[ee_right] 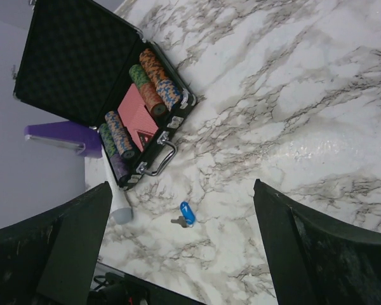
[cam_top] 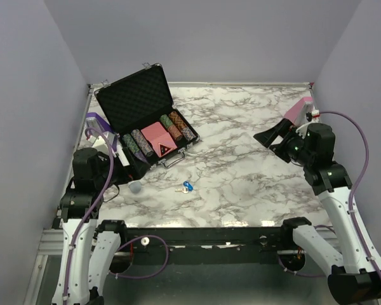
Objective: Remove the keys from the keyring
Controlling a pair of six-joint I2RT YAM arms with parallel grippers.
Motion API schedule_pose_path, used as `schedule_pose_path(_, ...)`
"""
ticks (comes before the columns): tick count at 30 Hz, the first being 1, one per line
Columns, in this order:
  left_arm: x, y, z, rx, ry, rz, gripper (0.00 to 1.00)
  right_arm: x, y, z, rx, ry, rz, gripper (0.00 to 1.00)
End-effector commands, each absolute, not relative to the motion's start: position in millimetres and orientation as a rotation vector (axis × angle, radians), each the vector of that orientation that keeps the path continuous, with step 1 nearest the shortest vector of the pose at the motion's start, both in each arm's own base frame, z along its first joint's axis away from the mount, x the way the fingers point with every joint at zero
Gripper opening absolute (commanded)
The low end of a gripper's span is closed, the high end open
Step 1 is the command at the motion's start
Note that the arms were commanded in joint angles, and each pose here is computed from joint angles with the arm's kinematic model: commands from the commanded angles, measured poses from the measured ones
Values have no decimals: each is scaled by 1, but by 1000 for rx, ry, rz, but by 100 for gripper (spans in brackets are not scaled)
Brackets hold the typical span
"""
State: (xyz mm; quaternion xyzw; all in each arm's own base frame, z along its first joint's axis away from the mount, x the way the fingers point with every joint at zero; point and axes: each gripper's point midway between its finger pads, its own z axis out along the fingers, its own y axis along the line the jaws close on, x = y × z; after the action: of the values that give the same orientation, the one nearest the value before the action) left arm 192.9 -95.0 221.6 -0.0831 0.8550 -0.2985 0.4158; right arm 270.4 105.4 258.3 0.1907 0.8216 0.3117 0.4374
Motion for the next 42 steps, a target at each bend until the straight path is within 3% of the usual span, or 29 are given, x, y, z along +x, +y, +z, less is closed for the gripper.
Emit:
schedule_pose_path(1,184,-94,236,-122,2126,-718,99,257,117,262,462,2036,880,100)
schedule_pose_path(7,184,-92,226,-97,2145,-695,99,254,144,254,380,2016,1083,100)
schedule_pose_path(15,191,-98,214,-104,2167,-750,99,250,194,211,192,2247,992,100)
schedule_pose_path(30,195,-91,207,-168,2179,-700,99,222,299,142,-86,2482,862,77)
schedule_pose_path(42,196,-92,205,-170,2185,-709,99,193,335,98,-595,2513,839,73)
